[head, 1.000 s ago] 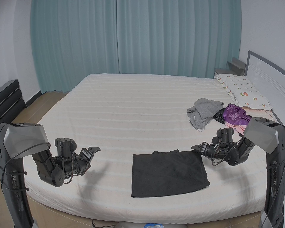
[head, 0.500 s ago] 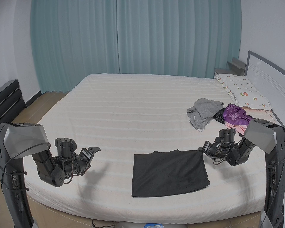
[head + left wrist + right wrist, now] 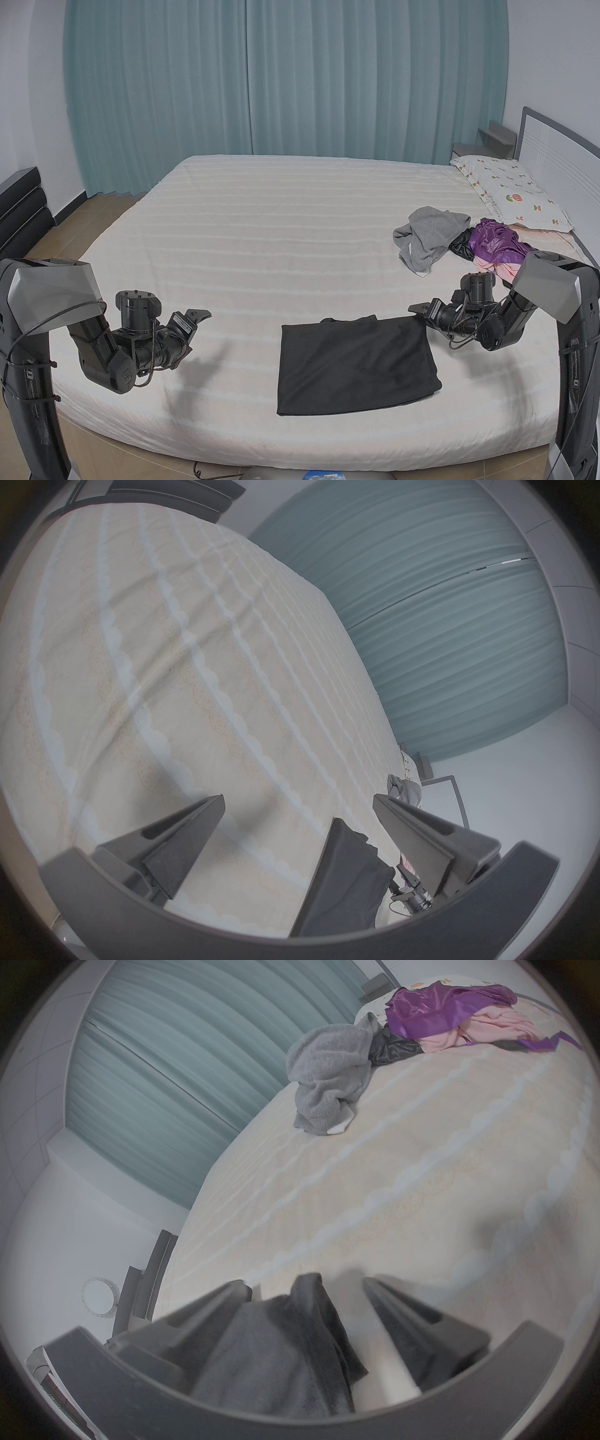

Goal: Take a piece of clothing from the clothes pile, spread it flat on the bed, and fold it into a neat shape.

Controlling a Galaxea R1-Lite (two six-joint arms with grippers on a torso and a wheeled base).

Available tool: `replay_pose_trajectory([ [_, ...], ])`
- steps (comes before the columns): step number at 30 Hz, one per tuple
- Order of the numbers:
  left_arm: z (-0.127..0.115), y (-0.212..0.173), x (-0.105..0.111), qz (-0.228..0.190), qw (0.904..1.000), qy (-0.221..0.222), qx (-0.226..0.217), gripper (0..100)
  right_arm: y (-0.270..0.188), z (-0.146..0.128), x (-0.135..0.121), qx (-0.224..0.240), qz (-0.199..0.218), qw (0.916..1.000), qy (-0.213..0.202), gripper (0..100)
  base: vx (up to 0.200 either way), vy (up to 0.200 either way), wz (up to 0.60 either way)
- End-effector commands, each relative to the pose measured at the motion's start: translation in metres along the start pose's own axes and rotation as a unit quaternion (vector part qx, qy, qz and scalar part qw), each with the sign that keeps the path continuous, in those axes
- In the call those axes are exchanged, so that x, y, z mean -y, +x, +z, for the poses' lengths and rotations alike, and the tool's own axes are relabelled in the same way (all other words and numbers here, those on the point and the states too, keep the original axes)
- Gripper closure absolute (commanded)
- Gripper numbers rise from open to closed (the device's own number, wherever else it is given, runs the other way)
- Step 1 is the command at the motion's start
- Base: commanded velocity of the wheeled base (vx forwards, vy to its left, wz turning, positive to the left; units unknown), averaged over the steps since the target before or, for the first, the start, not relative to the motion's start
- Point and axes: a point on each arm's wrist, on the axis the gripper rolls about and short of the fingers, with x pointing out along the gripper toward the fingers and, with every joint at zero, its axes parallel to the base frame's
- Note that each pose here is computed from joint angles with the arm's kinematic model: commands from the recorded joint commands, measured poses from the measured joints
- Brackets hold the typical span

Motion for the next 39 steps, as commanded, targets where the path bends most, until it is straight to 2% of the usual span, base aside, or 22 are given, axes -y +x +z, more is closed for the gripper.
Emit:
replay_pose_trajectory([
  [1,-0.001,0.001,0.0,0.001,1.0,0.0,0.0,0,-0.008,-0.002,0.002,-0.003,-0.004,1.0,0.006,0,0.0,0.0,0.0],
  [6,-0.002,0.001,0.0,0.001,1.0,0.001,-0.002,0,-0.035,-0.004,-0.007,-0.003,-0.007,0.9996,0.027,0,0.0,0.0,0.0],
  [9,-0.002,0.001,0.0,0.0,1.0,0.001,-0.002,0,-0.062,-0.016,-0.014,-0.01,-0.008,0.9991,0.04,0,0.0,0.0,0.0],
  [13,-0.004,0.001,0.0,0.003,1.0,0.006,-0.002,0,-0.074,-0.032,-0.014,-0.022,-0.009,0.9989,0.04,0,0.0,0.0,0.0],
  [22,-0.006,0.003,0.0,0.01,0.9999,0.007,0.008,0,-0.079,-0.054,-0.01,-0.038,-0.011,0.9981,0.047,0,-0.044,0.0,0.0],
  [29,-0.007,0.003,0.0,0.011,0.9999,0.009,0.007,0,-0.082,-0.057,-0.008,-0.039,-0.012,0.9983,0.042,0,-0.2,0.0,0.0],
  [39,-0.006,0.003,0.001,0.009,0.9999,0.008,0.008,0,-0.08,-0.057,-0.007,-0.039,-0.011,0.9984,0.04,0,0.0,-0.02,0.0],
])
